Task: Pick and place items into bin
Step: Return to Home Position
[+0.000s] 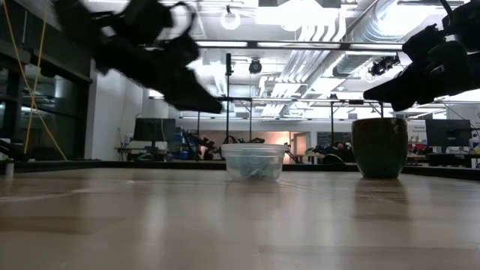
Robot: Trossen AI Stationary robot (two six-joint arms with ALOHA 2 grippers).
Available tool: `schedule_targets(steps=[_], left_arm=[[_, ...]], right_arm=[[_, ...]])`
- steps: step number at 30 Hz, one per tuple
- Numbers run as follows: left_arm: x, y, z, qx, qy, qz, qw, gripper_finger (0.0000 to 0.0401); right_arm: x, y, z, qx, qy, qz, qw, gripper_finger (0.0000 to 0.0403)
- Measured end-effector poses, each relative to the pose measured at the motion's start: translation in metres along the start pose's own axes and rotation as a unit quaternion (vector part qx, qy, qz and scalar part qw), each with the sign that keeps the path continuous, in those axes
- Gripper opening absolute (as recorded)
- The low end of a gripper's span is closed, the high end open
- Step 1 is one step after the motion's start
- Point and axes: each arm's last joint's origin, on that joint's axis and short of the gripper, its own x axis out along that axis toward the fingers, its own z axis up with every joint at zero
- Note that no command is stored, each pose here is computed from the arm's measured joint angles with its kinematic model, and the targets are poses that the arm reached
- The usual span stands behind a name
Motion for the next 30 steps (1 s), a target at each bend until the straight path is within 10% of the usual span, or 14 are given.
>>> schedule_targets(steps=[8,30], left_arm=[[-0.079,0.002,-0.032,-0.020,-0.133,0.022,0.991,0.0024],[-0.152,0.004,-0.084,-0.022,-0.181,0.034,0.983,0.0041]], right_arm=[[0.000,0.000,0.001,0.000,-0.005,0.003,1.000,0.0012],[-0.004,0.004,0.014,0.007,-0.072,0.065,0.995,0.0012]])
